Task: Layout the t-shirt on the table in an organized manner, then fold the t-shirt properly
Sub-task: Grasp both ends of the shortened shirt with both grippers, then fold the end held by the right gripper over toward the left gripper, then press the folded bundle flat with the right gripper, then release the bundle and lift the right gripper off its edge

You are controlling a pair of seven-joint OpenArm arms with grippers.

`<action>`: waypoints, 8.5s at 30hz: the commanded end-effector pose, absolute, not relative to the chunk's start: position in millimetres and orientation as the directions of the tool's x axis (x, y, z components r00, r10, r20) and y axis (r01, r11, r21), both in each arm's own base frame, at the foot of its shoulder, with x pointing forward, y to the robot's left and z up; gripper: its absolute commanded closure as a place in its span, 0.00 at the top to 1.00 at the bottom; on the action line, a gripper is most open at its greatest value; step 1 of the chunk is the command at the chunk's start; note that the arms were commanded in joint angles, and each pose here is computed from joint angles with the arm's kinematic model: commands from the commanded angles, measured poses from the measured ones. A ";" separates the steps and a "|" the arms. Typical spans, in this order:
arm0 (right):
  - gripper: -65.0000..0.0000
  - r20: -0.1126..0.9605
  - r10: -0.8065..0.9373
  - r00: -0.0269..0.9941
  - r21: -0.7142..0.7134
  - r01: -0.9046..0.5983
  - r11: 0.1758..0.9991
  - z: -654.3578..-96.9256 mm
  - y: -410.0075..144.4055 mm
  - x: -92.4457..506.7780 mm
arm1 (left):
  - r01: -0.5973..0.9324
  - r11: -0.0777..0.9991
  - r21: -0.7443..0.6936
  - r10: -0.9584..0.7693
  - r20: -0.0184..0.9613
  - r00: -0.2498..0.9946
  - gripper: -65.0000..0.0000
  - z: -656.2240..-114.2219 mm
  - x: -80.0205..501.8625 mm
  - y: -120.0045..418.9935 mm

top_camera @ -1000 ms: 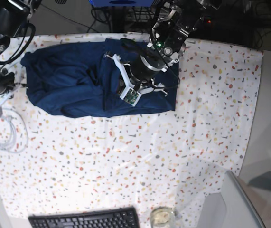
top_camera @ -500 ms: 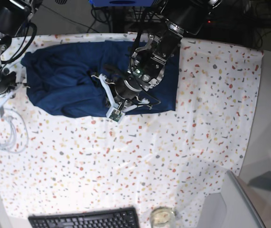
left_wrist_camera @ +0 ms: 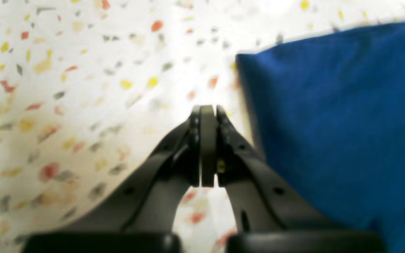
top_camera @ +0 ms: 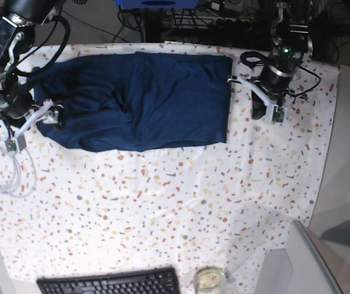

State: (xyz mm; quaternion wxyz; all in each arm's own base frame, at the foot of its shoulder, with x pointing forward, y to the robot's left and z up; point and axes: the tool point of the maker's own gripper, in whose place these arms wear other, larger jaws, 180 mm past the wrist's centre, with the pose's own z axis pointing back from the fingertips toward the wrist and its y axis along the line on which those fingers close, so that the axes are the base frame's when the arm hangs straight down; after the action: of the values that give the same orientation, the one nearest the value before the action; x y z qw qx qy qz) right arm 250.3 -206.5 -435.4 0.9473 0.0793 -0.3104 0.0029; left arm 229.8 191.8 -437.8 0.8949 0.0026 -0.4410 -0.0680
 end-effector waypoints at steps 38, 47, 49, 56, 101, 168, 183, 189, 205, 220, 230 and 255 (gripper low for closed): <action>0.86 0.305 -0.178 0.936 0.520 -0.007 0.854 -476.9 -189.7 218.8 | 0.169 0.959 -0.227 0.082 0.794 0.603 0.00 -487.5 246.6 109.3; 0.60 0.317 -0.180 0.931 0.525 -0.014 0.851 -473.7 -188.7 228.4 | 0.172 0.959 -0.225 0.077 0.792 0.606 0.00 -488.1 246.1 108.7; 0.59 0.304 -0.189 0.934 0.539 -0.005 0.842 -476.9 -186.0 229.4 | 0.172 0.958 -0.230 0.082 0.792 0.605 0.00 -487.8 246.3 107.6; 0.32 0.256 -0.211 0.943 0.578 0.026 0.816 -487.1 -180.4 231.5 | 0.234 0.941 -0.244 0.053 0.790 0.611 0.00 -488.3 243.3 83.7; 0.00 0.491 0.114 0.864 0.588 -0.425 0.688 -404.7 32.6 253.0 | 0.225 0.940 -0.258 0.074 0.795 0.602 0.00 -484.3 243.4 79.1; 0.01 0.424 0.423 0.801 0.315 -0.568 0.760 -439.7 50.7 201.1 | -0.239 0.962 0.132 0.029 0.821 0.571 0.00 -426.0 153.6 344.3; 0.01 0.445 0.592 0.672 0.359 -0.740 0.569 -422.0 125.3 148.4 | -0.239 0.962 0.132 0.029 0.821 0.571 0.00 -426.0 153.6 344.3; 0.01 0.523 0.493 0.695 0.315 -0.695 0.646 -394.1 104.6 206.4 | -0.239 0.962 0.132 0.029 0.819 0.573 0.00 -426.4 152.3 344.3; 0.01 0.510 0.383 0.770 0.099 -0.495 0.863 -448.0 12.6 314.6 | -0.233 0.965 0.124 0.035 0.814 0.580 0.00 -429.7 149.7 338.9; 0.01 0.545 0.309 0.779 0.025 -0.384 0.923 -428.7 -47.4 343.3 | -0.233 0.965 0.124 0.035 0.814 0.580 0.00 -429.7 149.7 338.9; 0.01 0.569 0.207 0.796 0.025 -0.268 0.963 -430.4 -88.3 353.9 | -0.233 0.965 0.124 0.035 0.815 0.578 0.00 -429.5 150.4 338.9; 0.01 0.511 0.128 0.850 0.218 -0.272 0.937 -437.1 -48.0 222.5 | -0.233 0.965 0.124 0.035 0.816 0.577 0.00 -429.3 151.1 338.9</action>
State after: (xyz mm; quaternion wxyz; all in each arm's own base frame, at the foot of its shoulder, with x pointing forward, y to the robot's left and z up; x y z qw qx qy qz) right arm 213.7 -50.0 -445.5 0.9566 0.1367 -0.2348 0.1058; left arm 146.9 333.4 -439.7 0.8903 0.1019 -0.4366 0.0801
